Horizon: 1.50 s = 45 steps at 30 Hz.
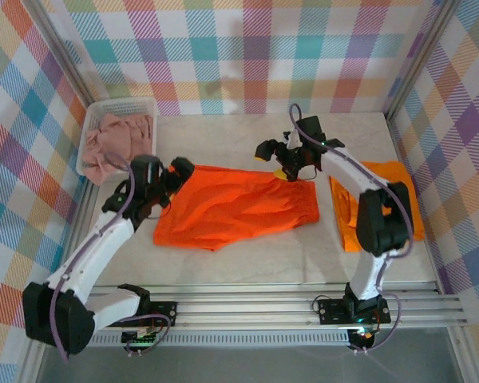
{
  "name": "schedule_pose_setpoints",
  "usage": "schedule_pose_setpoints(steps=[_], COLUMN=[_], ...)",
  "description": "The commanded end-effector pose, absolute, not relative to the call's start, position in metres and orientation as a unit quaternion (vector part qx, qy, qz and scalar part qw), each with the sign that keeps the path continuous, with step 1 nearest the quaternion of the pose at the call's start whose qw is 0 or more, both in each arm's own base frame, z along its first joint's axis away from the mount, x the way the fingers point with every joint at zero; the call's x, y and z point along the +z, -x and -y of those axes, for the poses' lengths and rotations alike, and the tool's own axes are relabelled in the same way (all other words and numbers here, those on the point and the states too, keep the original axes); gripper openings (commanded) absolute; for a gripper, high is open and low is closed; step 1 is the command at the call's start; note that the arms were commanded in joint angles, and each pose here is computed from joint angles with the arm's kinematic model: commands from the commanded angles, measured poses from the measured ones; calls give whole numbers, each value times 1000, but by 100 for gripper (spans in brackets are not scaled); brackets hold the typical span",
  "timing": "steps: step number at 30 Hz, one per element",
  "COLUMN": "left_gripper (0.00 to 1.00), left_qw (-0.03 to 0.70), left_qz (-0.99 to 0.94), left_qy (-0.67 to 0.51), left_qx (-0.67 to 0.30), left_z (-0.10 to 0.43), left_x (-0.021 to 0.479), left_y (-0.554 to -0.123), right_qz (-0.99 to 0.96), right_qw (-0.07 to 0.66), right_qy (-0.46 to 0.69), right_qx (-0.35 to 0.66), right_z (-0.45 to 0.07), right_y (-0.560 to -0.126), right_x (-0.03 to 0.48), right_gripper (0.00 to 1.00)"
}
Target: Fold and stack the shorts
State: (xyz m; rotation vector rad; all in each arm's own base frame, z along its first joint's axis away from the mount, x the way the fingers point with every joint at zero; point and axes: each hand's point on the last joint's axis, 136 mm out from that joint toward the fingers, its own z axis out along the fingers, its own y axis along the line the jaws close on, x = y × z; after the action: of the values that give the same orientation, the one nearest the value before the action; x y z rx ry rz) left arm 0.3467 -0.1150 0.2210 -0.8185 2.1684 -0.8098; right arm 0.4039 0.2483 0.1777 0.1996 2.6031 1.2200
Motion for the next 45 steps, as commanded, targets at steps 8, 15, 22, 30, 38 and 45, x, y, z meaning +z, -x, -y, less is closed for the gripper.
schedule_pose_setpoints(steps=[8, 15, 22, 30, 38, 45], left_gripper=[100, 100, 100, 100, 100, 100], left_qw=[265, 266, 257, 241, 283, 319], left_qz=[-866, -879, -896, -901, -893, -882], left_qy=[277, 277, 292, 312, 279, 174], left_qx=[-321, -284, -216, -178, -210, -300], left_z=[158, 159, 138, 114, 119, 154], left_x=[167, 115, 62, 32, 96, 206], left_y=[-437, -482, -496, -498, -510, -466], right_qz=[-912, -915, -914, -918, -907, -925], right_qw=[124, 77, 30, 9, 40, 178], right_qy=[-75, -127, -172, -189, -176, -108], right_qx=[384, 375, 367, 349, 381, 318], right_z=[-207, -174, -152, -136, -138, -115], right_y=[-341, -324, -309, -293, -302, -323], right_x=[151, 103, 61, 41, 65, 139], right_gripper=[99, 99, 100, 100, 99, 99])
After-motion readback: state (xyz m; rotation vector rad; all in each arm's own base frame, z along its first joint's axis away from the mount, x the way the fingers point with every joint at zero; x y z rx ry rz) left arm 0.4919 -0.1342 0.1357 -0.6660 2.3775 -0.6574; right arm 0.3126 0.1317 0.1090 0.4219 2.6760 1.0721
